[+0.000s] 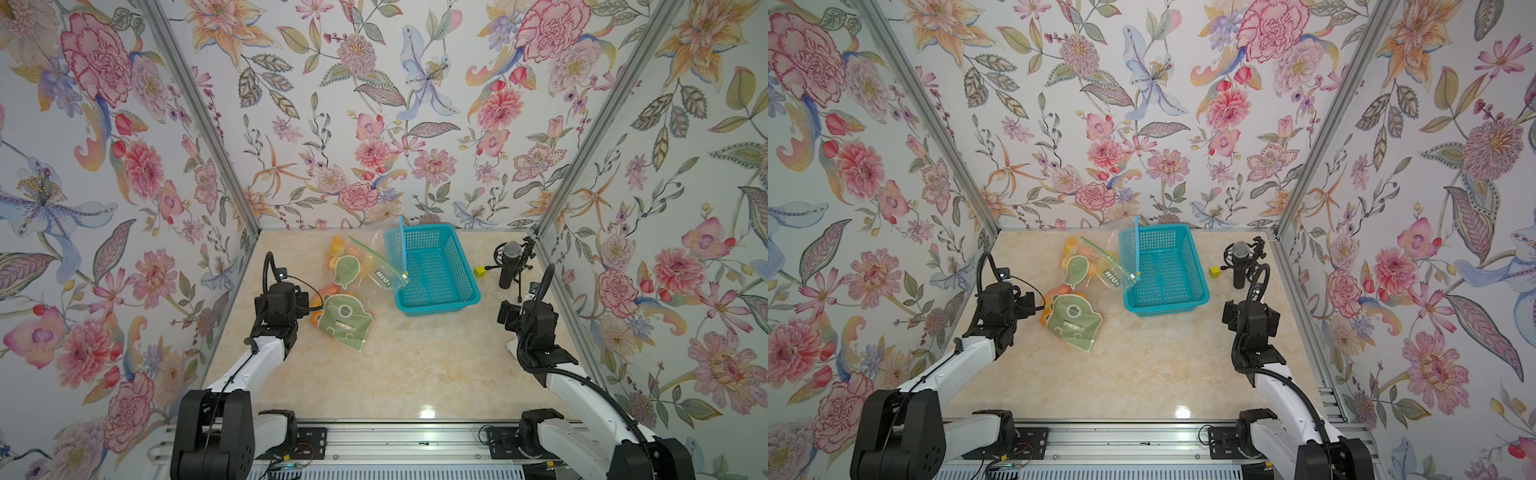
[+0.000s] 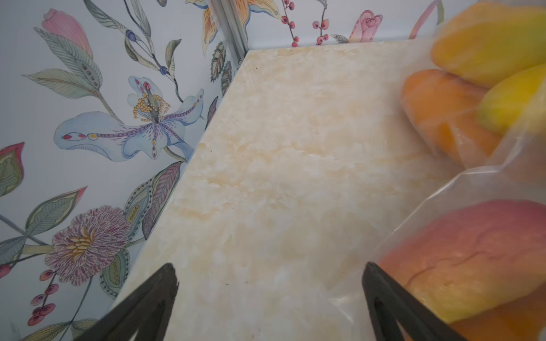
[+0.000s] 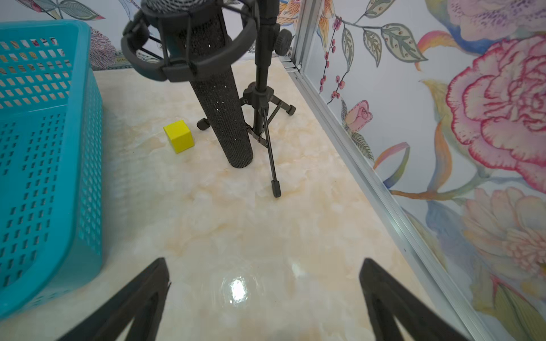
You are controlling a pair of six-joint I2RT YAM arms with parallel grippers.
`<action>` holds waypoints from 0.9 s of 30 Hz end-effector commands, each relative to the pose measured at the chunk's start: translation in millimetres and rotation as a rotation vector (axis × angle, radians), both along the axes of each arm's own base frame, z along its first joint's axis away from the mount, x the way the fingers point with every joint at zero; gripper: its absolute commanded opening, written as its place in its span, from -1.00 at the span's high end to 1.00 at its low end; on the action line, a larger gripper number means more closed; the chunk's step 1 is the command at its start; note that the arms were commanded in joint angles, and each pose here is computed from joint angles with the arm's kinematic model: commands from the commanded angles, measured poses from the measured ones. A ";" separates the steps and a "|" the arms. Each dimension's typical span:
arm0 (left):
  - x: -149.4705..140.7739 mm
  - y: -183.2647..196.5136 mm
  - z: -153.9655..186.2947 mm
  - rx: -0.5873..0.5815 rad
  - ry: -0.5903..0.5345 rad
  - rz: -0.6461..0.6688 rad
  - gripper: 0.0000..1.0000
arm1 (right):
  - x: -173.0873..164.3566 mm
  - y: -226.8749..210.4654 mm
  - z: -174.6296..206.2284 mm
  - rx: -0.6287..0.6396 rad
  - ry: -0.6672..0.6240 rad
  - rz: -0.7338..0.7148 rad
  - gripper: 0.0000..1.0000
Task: Place the mango in a zip-top bag and seal the zipper
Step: Reset both arms
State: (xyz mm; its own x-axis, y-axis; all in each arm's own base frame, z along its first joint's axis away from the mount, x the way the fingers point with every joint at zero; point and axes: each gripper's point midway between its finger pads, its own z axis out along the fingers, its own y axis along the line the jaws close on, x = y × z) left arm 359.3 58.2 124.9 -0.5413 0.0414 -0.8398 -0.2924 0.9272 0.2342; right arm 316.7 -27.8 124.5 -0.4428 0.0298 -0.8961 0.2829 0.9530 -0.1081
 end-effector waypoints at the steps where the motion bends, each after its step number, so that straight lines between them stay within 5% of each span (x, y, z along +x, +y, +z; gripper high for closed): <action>1: 13.8 5.9 20.6 0.062 -0.171 0.005 -0.98 | 20.7 -3.2 28.2 -0.049 -0.217 -0.003 -0.99; 15: 25.9 -28.9 18.3 0.120 -0.318 -0.134 -0.98 | 39.9 26.3 0.2 -0.066 -0.373 0.206 -0.99; 22: 11.0 -16.8 12.7 0.091 -0.431 -0.116 -0.98 | 61.5 14.3 -11.5 -0.052 -0.255 0.126 -0.99; 27: 12.0 -16.9 9.9 0.088 -0.404 -0.113 -0.98 | 57.5 12.5 -9.6 -0.079 -0.269 0.093 -0.99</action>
State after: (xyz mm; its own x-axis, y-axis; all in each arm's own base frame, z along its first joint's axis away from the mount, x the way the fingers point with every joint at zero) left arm 369.2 42.6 117.6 -0.2330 0.1617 -0.9589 -0.2693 0.9368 0.2234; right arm 377.7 -13.0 112.7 -0.1948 -0.0634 -0.9788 0.1899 0.9766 -0.1010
